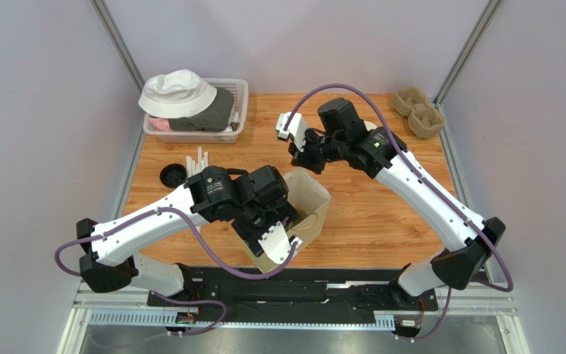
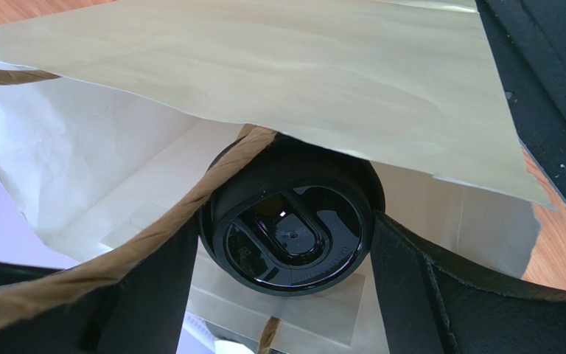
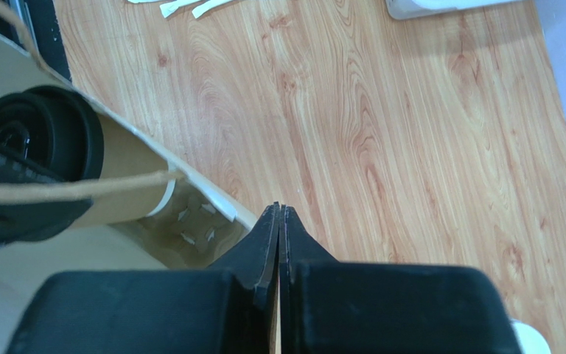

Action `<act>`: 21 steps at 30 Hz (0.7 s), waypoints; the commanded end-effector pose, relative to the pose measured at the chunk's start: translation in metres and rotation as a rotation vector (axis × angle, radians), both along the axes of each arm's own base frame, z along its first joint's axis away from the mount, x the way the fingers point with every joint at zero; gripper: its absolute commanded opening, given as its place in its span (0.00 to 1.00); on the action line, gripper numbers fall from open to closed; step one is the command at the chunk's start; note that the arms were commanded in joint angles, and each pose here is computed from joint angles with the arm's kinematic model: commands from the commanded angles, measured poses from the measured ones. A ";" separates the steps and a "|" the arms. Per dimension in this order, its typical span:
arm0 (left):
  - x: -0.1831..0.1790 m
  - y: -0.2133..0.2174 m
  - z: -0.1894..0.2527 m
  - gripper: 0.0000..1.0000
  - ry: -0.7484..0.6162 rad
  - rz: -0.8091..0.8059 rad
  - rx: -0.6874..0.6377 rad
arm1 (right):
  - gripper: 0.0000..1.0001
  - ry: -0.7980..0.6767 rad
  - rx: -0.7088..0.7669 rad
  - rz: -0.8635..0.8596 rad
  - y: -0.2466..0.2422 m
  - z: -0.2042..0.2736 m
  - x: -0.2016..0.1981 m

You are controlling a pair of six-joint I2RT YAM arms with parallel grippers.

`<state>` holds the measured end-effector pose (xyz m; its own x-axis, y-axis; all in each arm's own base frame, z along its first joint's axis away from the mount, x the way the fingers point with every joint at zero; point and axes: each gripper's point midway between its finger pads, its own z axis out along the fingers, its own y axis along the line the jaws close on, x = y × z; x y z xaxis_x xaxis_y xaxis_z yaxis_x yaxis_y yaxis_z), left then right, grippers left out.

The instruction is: Pack the takeout coffee

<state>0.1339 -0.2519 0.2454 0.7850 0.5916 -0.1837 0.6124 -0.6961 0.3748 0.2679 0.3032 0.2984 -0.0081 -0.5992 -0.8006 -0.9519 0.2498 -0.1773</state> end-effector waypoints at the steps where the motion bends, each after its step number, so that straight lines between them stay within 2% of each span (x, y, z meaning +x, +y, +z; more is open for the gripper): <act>1: -0.003 0.010 0.009 0.20 -0.009 0.009 -0.030 | 0.00 0.022 0.026 -0.061 -0.022 0.015 -0.016; 5: -0.001 0.015 0.005 0.20 -0.009 0.012 -0.023 | 0.00 0.057 0.020 0.012 -0.026 0.014 -0.036; 6: -0.001 0.016 0.005 0.20 -0.015 0.006 -0.029 | 0.04 0.066 0.007 0.028 -0.029 0.011 -0.040; 8: -0.002 0.015 0.005 0.20 -0.015 -0.004 -0.033 | 0.17 0.077 0.006 0.045 -0.028 0.010 -0.043; 9: -0.002 0.015 0.006 0.20 -0.019 -0.008 -0.035 | 0.32 0.070 0.013 0.048 -0.027 0.013 -0.043; 12: -0.002 0.014 0.006 0.20 -0.014 -0.012 -0.033 | 0.58 0.040 0.051 0.058 -0.017 0.030 -0.034; 14: -0.003 0.014 0.007 0.20 -0.010 -0.019 -0.035 | 0.64 0.030 0.063 0.098 -0.008 0.034 -0.033; 21: -0.005 0.012 0.004 0.20 0.002 -0.033 -0.028 | 0.65 -0.093 0.020 0.237 0.015 0.026 -0.023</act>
<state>0.1330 -0.2392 0.2441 0.7815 0.5958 -0.1852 0.6161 -0.6899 0.3801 0.2407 0.2984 0.3114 0.0394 -0.5947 -0.8030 -0.9792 0.1371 -0.1496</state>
